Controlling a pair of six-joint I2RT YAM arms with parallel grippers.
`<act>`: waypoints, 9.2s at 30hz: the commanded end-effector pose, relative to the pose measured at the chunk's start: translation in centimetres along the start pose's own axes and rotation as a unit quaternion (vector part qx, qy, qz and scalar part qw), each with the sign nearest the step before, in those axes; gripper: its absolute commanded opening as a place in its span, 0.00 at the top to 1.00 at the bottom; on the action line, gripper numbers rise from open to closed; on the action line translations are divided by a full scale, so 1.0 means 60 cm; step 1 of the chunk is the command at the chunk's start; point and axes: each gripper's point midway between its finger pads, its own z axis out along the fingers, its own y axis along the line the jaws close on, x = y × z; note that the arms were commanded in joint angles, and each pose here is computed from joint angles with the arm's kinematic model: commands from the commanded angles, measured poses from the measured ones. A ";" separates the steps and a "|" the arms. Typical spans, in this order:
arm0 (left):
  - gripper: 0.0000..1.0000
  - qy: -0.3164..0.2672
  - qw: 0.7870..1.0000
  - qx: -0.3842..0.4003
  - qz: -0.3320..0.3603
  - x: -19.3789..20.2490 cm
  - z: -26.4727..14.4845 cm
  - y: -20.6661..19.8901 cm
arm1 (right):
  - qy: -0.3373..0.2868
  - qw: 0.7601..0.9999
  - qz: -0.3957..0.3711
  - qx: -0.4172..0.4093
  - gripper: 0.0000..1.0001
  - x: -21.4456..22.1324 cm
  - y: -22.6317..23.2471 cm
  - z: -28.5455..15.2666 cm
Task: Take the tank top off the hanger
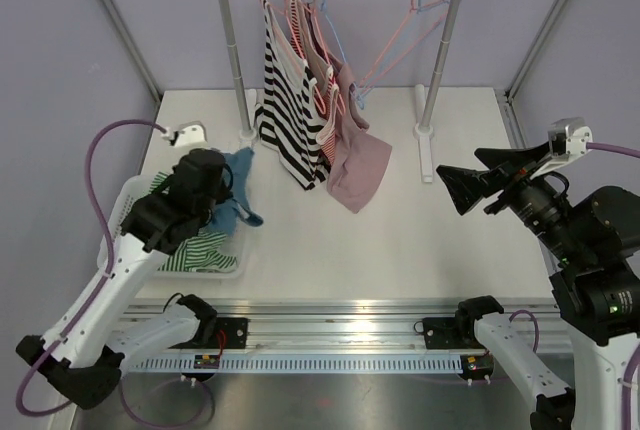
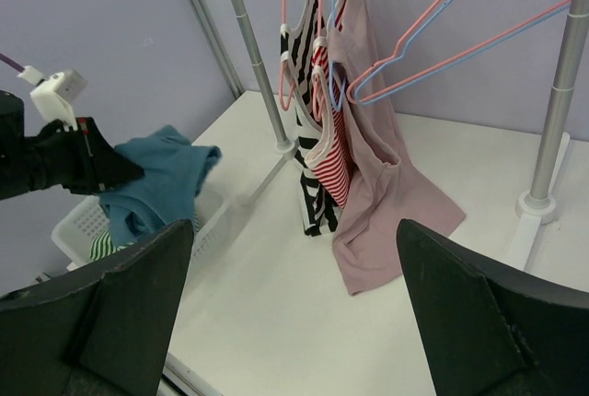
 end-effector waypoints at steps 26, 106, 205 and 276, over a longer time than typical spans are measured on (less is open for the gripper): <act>0.75 0.284 0.918 -0.130 -0.243 0.199 0.183 0.239 | 0.006 0.994 0.062 -0.090 0.01 0.022 0.025 0.073; 0.01 -0.108 0.955 0.276 0.018 -0.011 -0.090 -0.026 | -0.040 0.996 -0.071 0.031 1.00 -0.108 -0.051 0.551; 1.00 -0.035 0.881 0.469 0.048 -0.084 -0.178 -0.341 | -0.271 0.920 0.019 -0.282 1.00 -0.032 0.130 0.029; 0.01 -0.024 0.959 0.269 0.085 0.109 -0.149 -0.026 | 0.063 0.997 0.044 0.016 1.00 0.002 -0.218 0.547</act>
